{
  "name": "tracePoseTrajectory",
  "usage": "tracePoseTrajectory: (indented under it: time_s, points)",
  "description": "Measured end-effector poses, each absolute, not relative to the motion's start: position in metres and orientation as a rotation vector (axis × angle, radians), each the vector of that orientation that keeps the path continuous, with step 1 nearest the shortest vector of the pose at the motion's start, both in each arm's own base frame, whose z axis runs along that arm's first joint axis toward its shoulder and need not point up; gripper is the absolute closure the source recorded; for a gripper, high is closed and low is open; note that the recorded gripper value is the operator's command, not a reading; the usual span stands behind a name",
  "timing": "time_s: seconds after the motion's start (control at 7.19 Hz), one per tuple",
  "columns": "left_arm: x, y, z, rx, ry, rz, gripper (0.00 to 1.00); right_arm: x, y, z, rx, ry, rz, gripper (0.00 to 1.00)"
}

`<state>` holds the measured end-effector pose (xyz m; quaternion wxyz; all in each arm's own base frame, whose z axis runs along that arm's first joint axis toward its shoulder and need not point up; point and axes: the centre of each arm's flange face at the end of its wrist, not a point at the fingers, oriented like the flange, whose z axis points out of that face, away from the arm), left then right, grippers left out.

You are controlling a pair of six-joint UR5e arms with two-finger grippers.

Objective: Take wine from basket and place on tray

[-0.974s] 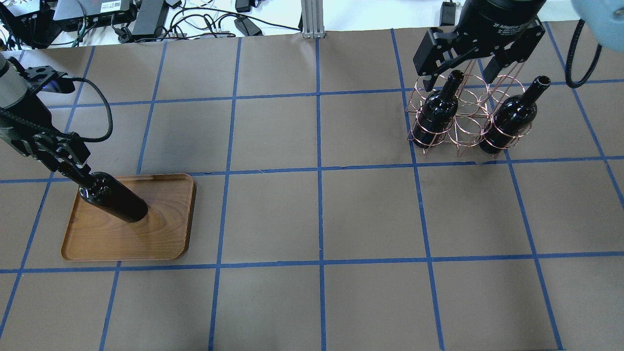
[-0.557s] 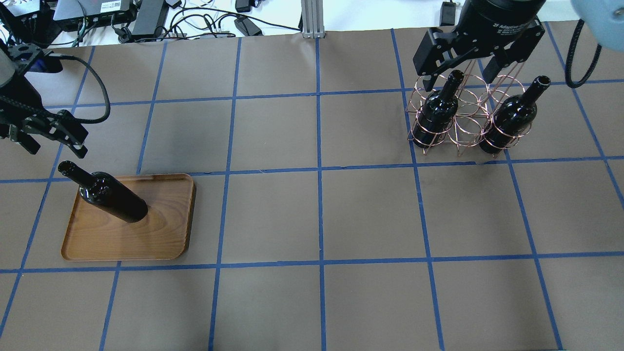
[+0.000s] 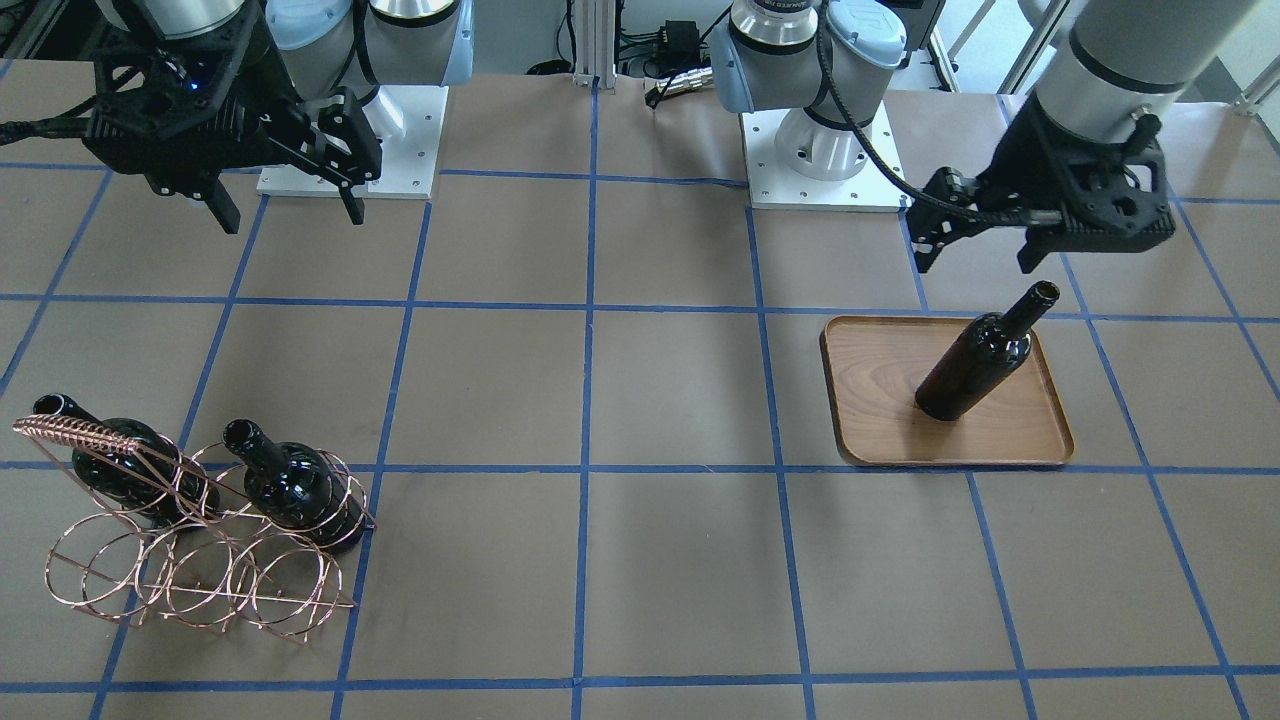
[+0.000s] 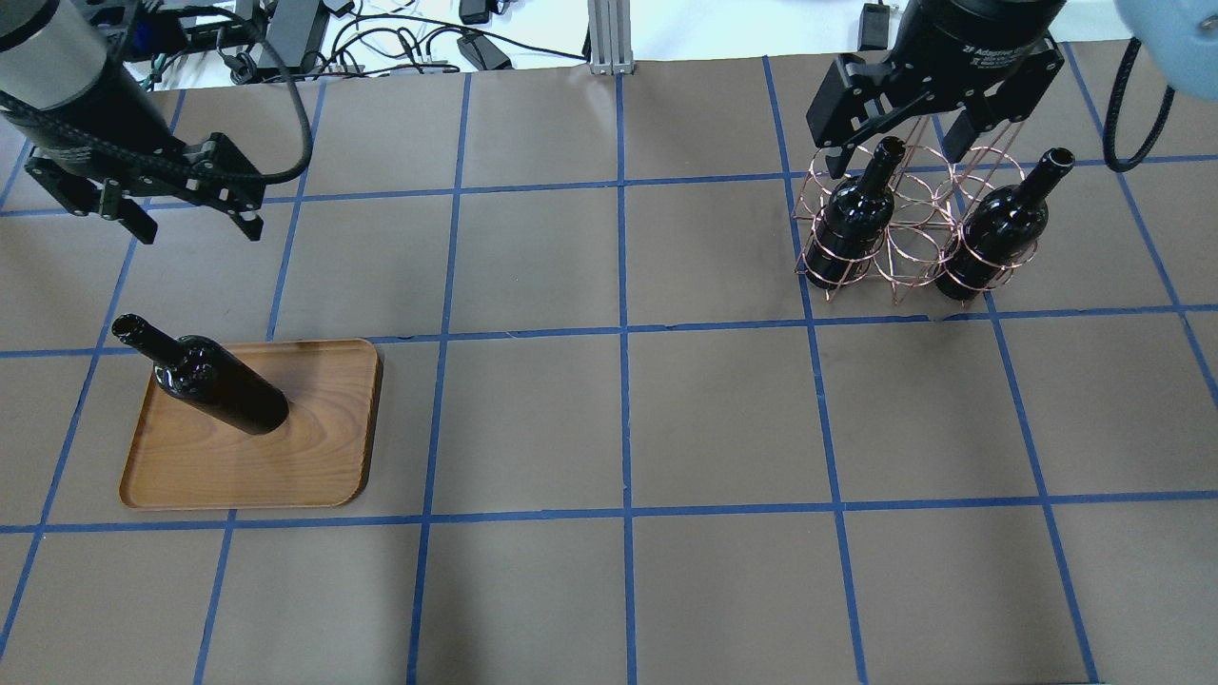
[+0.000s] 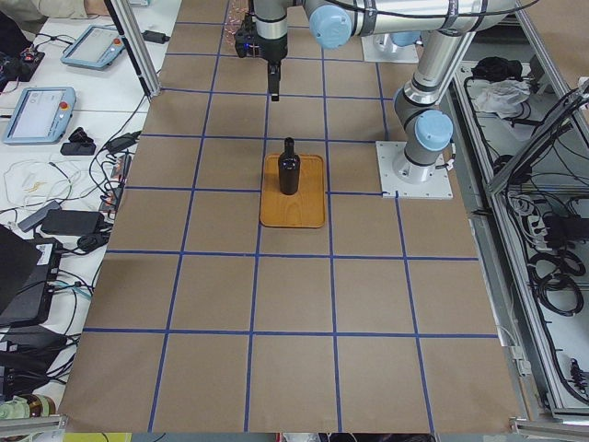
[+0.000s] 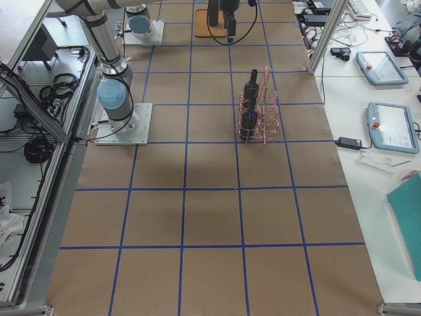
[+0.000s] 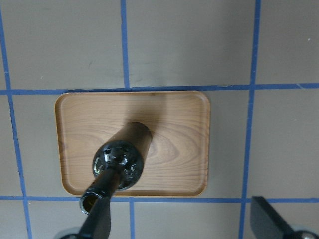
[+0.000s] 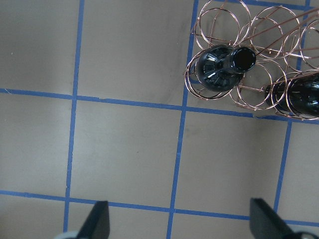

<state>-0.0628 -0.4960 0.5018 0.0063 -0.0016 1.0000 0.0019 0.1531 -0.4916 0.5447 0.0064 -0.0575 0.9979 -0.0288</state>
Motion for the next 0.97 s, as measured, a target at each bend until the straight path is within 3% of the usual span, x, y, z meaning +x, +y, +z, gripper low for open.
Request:
tracePoseTrajectory:
  time_s: [0.42,0.97]
  points:
    - [-0.123,-0.468,0.521,0.11,3.156,-0.035,0.0,0.153,-0.492,0.545,-0.18,3.122,-0.09,0.0]
    - [-0.133,-0.452,0.528,0.141,3.157,-0.001,0.0,0.153,-0.492,0.545,-0.18,3.122,-0.09,0.0]
